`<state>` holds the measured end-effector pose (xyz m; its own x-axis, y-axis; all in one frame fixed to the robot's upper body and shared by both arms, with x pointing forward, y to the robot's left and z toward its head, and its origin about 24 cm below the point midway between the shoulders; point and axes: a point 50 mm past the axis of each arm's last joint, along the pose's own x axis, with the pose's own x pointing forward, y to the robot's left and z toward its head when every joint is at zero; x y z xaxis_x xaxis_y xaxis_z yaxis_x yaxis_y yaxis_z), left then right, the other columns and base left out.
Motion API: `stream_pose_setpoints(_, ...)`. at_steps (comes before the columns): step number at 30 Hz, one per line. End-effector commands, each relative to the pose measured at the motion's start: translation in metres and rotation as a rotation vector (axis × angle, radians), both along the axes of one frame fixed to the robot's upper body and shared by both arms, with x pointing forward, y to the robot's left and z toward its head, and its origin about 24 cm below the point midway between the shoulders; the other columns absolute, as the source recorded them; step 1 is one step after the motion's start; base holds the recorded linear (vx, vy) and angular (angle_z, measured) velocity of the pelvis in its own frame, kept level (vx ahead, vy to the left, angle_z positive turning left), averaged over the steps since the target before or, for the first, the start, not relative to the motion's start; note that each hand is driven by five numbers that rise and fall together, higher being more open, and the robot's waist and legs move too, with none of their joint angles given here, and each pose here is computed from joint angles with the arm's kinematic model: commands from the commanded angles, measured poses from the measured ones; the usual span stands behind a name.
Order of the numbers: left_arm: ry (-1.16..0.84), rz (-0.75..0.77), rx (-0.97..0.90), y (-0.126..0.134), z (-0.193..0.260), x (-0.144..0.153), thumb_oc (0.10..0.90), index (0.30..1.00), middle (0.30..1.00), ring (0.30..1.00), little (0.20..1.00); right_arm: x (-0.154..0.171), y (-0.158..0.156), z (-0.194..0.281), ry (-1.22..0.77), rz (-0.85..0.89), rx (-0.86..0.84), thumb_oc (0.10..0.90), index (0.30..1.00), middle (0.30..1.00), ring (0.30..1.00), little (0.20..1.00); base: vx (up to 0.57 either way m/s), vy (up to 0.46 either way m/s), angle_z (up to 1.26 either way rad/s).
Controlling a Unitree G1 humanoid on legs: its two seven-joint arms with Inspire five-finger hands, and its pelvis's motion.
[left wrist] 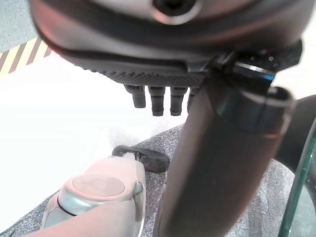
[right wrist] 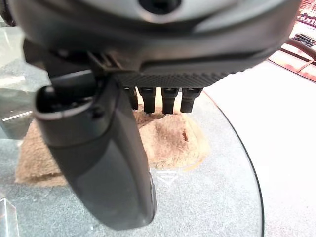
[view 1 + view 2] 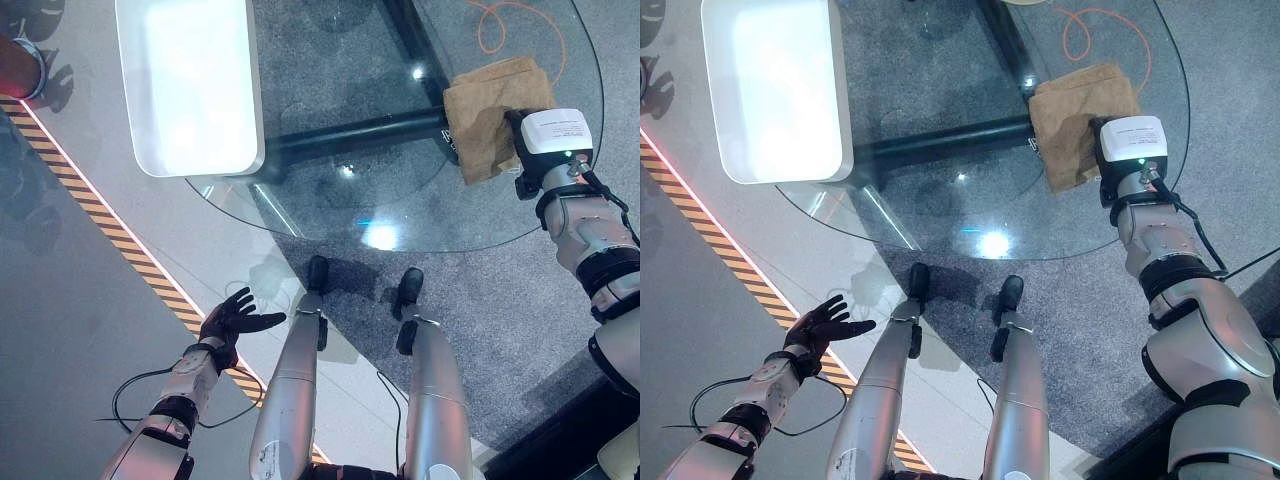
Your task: Wipe the table with a cloth and put it in the basket.
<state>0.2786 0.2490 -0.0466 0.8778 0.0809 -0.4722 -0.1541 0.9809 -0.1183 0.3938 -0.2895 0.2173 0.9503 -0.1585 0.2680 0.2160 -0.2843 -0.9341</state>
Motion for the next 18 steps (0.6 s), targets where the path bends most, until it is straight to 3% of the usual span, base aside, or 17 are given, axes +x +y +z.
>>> stream_pose_setpoints(1,0.024,0.05,0.006,0.0096,-0.0069,-0.012,0.8,0.9,0.9,0.9,0.9,-0.0071,-0.0206,0.0596,-0.207,-0.122,-0.006,0.1,0.3,0.3,0.3,0.2,0.0,0.0,0.0)
stream_pose_setpoints(18,0.021,0.049,-0.001,0.0074,-0.0078,-0.0124,0.8,0.9,0.9,0.9,0.9,-0.0064,-0.0195,0.0607,-0.218,-0.125,-0.003,0.1,0.3,0.3,0.3,0.2,0.0,0.0,0.0)
